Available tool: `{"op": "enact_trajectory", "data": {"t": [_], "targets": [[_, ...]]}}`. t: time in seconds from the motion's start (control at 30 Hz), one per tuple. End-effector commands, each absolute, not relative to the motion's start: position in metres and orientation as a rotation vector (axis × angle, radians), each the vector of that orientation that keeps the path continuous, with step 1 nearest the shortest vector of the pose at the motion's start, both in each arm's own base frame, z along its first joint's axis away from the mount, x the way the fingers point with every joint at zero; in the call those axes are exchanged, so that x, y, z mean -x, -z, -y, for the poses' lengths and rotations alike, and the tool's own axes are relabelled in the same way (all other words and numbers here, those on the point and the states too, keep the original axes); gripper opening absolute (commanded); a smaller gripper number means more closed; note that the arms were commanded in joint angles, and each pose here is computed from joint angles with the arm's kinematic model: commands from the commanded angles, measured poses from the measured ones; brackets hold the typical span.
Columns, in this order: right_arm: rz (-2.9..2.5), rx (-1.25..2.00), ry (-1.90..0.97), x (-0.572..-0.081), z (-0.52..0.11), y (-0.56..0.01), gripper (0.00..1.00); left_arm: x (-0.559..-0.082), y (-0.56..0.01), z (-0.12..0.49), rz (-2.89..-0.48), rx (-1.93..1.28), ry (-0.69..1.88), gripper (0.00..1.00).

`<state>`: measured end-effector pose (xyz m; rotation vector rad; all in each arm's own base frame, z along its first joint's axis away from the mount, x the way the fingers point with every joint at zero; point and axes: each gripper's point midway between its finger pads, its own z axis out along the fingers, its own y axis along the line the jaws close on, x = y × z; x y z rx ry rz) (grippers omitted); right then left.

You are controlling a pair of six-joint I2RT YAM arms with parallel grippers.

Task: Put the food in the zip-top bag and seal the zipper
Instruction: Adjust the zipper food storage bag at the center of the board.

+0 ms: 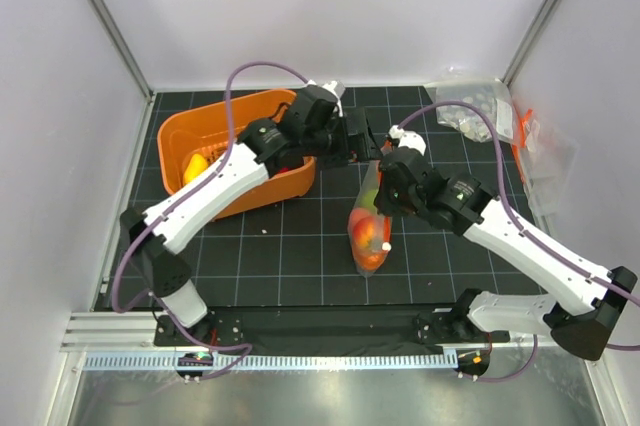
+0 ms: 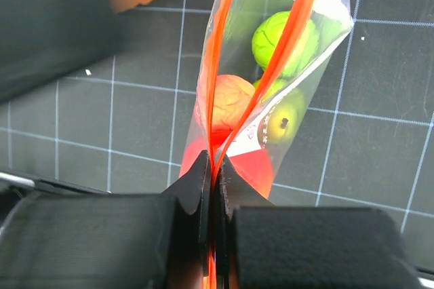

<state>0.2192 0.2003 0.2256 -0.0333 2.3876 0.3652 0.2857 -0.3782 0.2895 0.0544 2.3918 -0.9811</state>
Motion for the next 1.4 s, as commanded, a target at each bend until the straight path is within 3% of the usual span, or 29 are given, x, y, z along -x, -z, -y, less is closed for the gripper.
{"op": "enact_trajectory", "data": {"t": [0.0,0.33,0.67,0.87,1.17,1.37], "targets": [[-2.302,-0.103,-0.408,-0.235,-0.206,-0.256,0.01,-0.286,-0.337,0.351,-2.220,-0.088,0.990,0.98],[-2.218,-0.449,-0.425,-0.260,-0.207,-0.282,0.01,-0.254,-0.354,0.316,-1.956,-0.293,1.011,1.00],[-2.103,-0.771,-0.452,-0.272,-0.197,-0.312,0.01,-0.208,-0.341,0.298,-1.612,-0.613,1.064,0.90],[-2.145,-0.965,-0.357,-0.268,-0.190,-0.309,0.01,-0.194,-0.324,0.301,-1.469,-0.917,0.940,0.84],[-2.168,-1.096,-0.346,-0.261,-0.191,-0.308,0.01,-0.195,-0.314,0.316,-1.365,-1.098,0.838,0.84],[-2.169,-1.110,-0.373,-0.258,-0.192,-0.308,0.01,-0.205,-0.313,0.324,-1.357,-1.115,0.788,0.68]]}}
